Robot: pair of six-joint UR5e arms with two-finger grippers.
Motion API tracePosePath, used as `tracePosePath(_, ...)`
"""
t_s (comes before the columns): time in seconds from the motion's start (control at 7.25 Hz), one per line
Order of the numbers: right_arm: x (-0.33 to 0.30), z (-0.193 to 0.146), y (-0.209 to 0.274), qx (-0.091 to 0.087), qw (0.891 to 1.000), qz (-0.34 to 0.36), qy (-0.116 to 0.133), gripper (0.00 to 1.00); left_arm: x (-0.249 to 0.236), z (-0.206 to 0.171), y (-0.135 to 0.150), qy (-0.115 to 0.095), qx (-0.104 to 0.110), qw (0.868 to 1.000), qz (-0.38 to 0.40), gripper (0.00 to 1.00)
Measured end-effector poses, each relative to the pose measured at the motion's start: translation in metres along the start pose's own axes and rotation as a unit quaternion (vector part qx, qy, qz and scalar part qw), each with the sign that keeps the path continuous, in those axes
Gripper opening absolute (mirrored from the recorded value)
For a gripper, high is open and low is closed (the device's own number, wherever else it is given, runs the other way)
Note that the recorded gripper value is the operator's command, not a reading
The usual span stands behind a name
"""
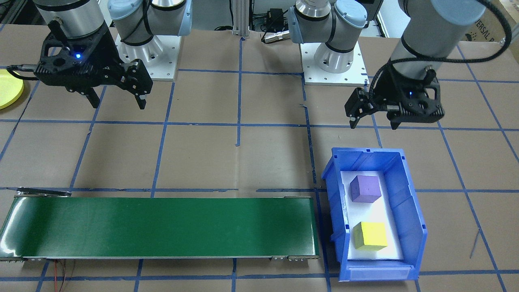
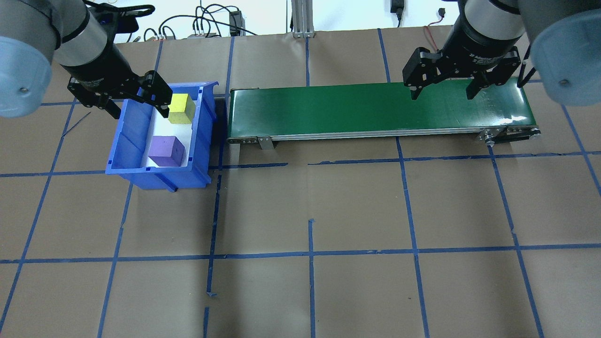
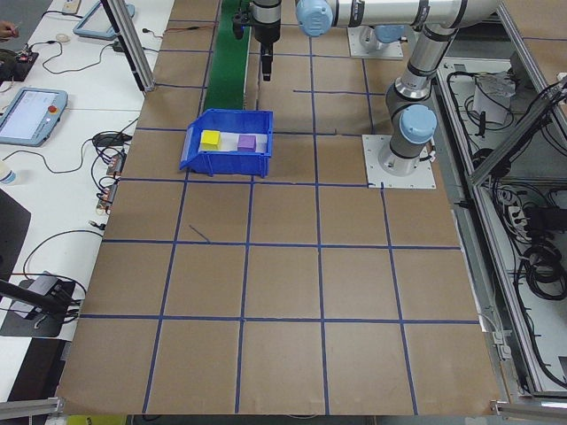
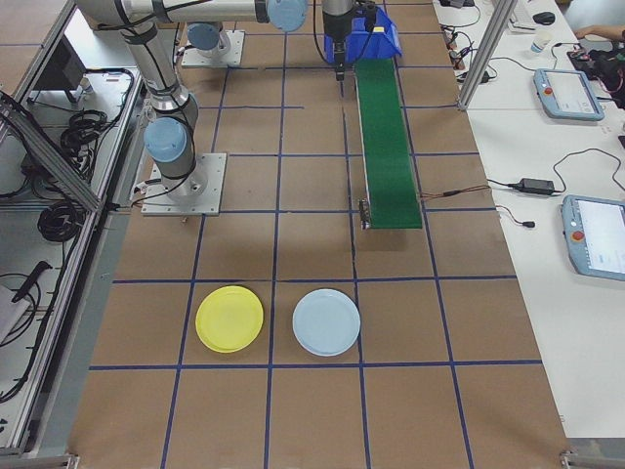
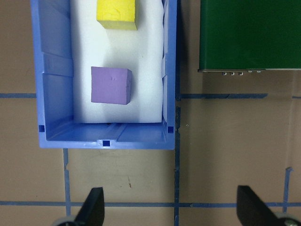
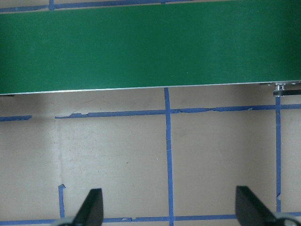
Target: Move block left to right into plate
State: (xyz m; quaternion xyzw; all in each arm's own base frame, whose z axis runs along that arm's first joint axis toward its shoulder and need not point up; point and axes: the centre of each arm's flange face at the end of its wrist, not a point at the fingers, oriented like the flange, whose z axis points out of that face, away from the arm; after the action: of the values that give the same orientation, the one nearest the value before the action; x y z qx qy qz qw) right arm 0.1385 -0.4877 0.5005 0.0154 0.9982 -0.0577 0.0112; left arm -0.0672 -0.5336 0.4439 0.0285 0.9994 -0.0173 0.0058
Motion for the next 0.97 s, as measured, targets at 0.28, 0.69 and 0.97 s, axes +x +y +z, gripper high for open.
tracePosePath(0.28, 0.0, 0.0, 0.0, 0.0, 1.0, 0.0, 0.0, 1.0, -0.029, 0.045, -0.027, 0.004, -0.02, 1.0, 0.009, 1.0)
tracePosePath(0.69, 0.0, 0.0, 0.0, 0.0, 1.0, 0.0, 0.0, 1.0, -0.045, 0.106, -0.055, 0.006, -0.031, 0.999, 0.022, 1.0)
tracePosePath(0.97, 0.0, 0.0, 0.0, -0.001, 1.0, 0.0, 0.0, 1.0, -0.047, 0.151, -0.063, 0.007, -0.037, 0.999, 0.024, 1.0)
